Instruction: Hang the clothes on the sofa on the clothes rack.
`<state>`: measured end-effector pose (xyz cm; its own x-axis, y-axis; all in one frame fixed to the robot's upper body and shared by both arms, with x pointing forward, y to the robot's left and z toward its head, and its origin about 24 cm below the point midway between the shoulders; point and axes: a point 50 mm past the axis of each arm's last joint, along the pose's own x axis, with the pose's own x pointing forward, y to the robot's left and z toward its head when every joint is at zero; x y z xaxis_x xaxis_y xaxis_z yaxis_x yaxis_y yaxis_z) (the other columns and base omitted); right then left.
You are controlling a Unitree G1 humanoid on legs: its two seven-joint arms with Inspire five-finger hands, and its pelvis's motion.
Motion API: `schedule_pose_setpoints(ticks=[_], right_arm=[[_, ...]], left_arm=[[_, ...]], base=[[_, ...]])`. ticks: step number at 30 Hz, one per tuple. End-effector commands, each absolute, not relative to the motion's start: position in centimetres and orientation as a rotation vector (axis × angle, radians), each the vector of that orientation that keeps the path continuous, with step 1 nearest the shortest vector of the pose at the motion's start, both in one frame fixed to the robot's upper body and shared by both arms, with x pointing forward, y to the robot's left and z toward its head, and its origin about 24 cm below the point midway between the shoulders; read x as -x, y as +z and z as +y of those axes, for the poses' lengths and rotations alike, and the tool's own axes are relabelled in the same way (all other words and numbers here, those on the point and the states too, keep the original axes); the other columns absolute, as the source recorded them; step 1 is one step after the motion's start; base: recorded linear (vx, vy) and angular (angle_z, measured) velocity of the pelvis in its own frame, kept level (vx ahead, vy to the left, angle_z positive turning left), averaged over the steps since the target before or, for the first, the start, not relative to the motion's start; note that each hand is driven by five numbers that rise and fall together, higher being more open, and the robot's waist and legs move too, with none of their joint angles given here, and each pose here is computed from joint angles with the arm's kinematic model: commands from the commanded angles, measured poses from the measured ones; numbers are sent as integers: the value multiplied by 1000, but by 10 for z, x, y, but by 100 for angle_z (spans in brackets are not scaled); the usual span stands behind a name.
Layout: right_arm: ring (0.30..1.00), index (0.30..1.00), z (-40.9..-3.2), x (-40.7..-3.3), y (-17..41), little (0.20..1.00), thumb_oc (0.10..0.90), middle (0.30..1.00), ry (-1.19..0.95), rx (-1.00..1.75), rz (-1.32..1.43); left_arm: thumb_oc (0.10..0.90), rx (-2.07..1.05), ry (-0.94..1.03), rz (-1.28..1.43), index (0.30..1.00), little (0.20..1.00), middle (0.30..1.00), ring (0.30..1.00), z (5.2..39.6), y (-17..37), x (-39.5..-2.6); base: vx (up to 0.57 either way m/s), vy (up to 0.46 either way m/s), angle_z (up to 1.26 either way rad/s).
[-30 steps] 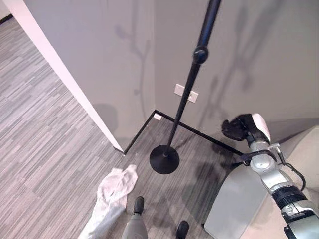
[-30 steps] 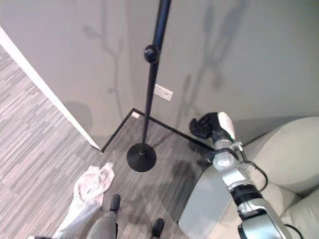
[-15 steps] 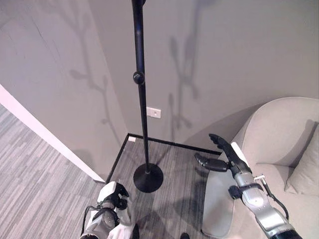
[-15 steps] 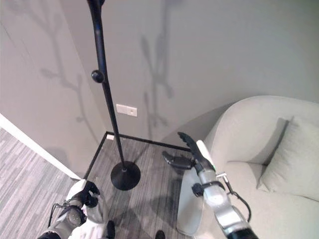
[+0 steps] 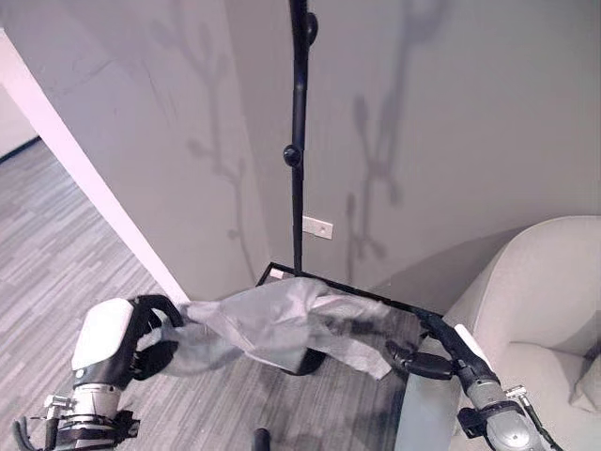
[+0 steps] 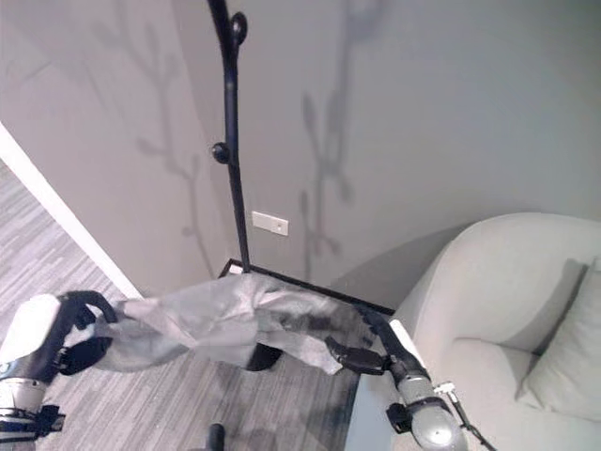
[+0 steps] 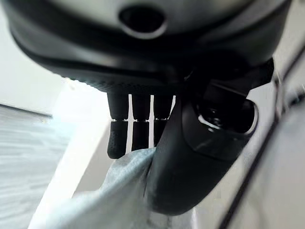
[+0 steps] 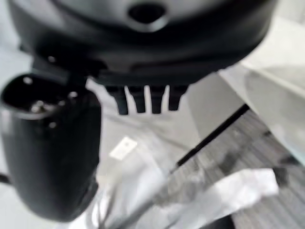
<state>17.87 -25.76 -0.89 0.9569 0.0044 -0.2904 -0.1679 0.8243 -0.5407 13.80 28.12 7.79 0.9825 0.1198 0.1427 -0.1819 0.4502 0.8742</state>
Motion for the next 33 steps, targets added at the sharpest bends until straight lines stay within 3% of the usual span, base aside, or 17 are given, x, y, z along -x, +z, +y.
schedule_pose_setpoints(ticks=[1, 5, 9, 11, 18, 33], right_arm=[[900, 900, -243, -223, 50, 900, 800, 900, 100, 653, -70], [900, 900, -214, -238, 61, 900, 800, 900, 132, 681, -208], [900, 900, -197, -243, 64, 900, 800, 900, 180, 668, -250], [900, 900, -158, -248, 68, 900, 800, 900, 305, 581, -311], [900, 900, -98, -250, 74, 900, 800, 900, 516, 483, -391], [900, 900, -30, -273, 61, 900, 800, 900, 475, 434, -374]], left_arm=[[400, -1067, 317, -388, 300, 300, 300, 300, 279, 131, -155], [400, -1068, 362, -685, 300, 300, 300, 300, 263, 177, -171], [400, -1055, 369, -792, 300, 300, 300, 300, 256, 192, -176], [400, -998, 406, -947, 300, 300, 300, 300, 247, 216, -185], [400, -897, 442, -1166, 300, 300, 300, 300, 232, 253, -195], [400, -646, 457, -1465, 300, 300, 300, 300, 200, 309, -207]], base=[[2, -18, -8], [6, -19, -8], [0, -1, -3], [9, 11, -3], [2, 10, -2], [-2, 2, 0]])
